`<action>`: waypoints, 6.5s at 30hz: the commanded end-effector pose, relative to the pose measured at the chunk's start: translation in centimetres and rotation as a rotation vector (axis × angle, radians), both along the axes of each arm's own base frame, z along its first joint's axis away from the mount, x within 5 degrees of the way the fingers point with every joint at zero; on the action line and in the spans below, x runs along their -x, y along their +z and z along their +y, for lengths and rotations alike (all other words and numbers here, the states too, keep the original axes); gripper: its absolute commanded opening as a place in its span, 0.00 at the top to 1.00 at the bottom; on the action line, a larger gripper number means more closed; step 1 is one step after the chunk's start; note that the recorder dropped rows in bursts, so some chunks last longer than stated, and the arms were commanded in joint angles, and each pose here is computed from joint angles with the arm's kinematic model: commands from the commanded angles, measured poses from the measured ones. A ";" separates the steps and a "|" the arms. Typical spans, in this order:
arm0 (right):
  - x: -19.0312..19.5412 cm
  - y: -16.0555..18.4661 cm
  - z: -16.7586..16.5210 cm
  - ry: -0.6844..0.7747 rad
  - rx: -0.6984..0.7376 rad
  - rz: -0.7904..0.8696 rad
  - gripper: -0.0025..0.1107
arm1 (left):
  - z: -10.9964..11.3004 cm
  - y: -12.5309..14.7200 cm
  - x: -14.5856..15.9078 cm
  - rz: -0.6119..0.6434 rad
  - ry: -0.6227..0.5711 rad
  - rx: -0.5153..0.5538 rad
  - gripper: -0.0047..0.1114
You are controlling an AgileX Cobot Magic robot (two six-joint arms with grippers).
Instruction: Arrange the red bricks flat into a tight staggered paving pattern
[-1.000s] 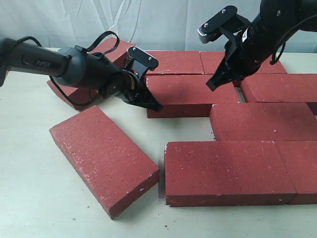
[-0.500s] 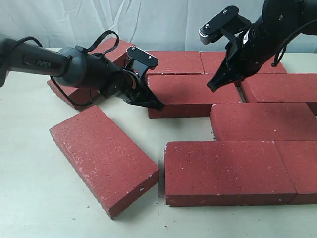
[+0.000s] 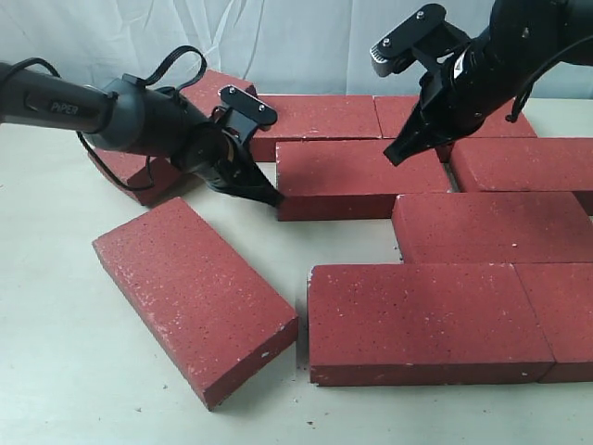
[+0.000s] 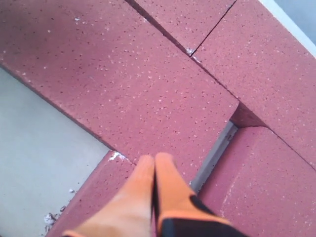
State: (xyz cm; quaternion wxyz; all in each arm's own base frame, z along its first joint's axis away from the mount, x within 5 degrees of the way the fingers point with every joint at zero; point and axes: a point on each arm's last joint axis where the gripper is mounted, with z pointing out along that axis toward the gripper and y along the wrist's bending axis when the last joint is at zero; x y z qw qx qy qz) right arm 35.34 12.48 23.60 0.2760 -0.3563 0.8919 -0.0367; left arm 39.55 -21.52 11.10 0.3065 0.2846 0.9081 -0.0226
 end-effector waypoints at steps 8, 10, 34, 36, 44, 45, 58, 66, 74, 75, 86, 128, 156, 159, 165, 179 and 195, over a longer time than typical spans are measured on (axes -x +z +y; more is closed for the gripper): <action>-1.2 0.4 -5.1 -0.211 -0.037 -0.011 0.98 | -3.5 0.9 0.7 -0.022 0.002 0.137 0.96; -1.4 0.5 -6.8 -0.287 -0.064 -0.005 0.98 | -4.1 1.0 0.5 -0.028 0.002 0.154 0.96; -1.8 0.2 -9.2 -0.399 -0.153 -0.020 0.98 | -8.5 0.5 1.3 -0.022 -0.071 0.161 0.96; -1.8 0.2 -9.2 -0.401 -0.157 -0.018 0.98 | -8.1 0.3 1.1 -0.016 -0.075 0.128 0.96; -1.9 0.2 -9.0 -0.410 -0.183 -0.026 0.98 | -4.7 0.2 -0.4 0.025 -0.011 0.041 0.96; -1.9 0.2 -9.0 -0.413 -0.189 -0.024 0.98 | -4.3 0.4 -0.7 0.022 -0.005 0.033 0.96; -0.9 0.3 -3.5 -0.172 -0.204 -0.002 0.98 | 1.5 12.7 1.4 -0.081 0.040 -0.229 0.96; 2.2 0.0 2.5 0.151 -0.270 0.160 0.98 | 5.2 14.6 7.0 -0.021 0.068 -0.279 0.96; 6.9 0.4 8.4 0.565 -0.343 0.304 0.98 | 10.2 13.3 9.3 -0.006 0.144 -0.208 0.96; 7.1 0.4 8.7 0.577 -0.341 0.306 0.98 | 10.8 12.8 9.5 0.012 0.158 -0.216 0.96; 12.1 -0.3 13.0 0.823 -0.231 0.416 0.98 | 17.9 10.4 8.1 -0.004 0.369 -0.092 0.96; 14.3 -8.4 17.7 1.091 0.188 0.350 0.98 | 16.2 2.4 6.0 0.222 0.253 0.070 0.96; 7.5 -7.0 15.2 0.613 0.510 -0.135 0.98 | 15.9 5.2 8.2 0.385 0.150 0.039 0.96; 7.1 -7.1 14.3 0.558 0.513 -0.091 0.98 | 16.2 5.2 8.1 0.367 0.133 0.000 0.96; 6.7 -7.0 13.6 0.542 0.562 -0.084 0.98 | 16.3 5.2 8.1 0.364 0.138 -0.014 0.96; 5.1 -2.7 8.8 0.508 0.111 0.103 0.98 | 17.1 5.2 7.8 0.328 0.150 -0.054 0.96; 11.6 -4.1 16.1 1.081 -0.157 0.289 0.98 | 18.8 4.2 7.0 0.346 0.302 0.081 0.96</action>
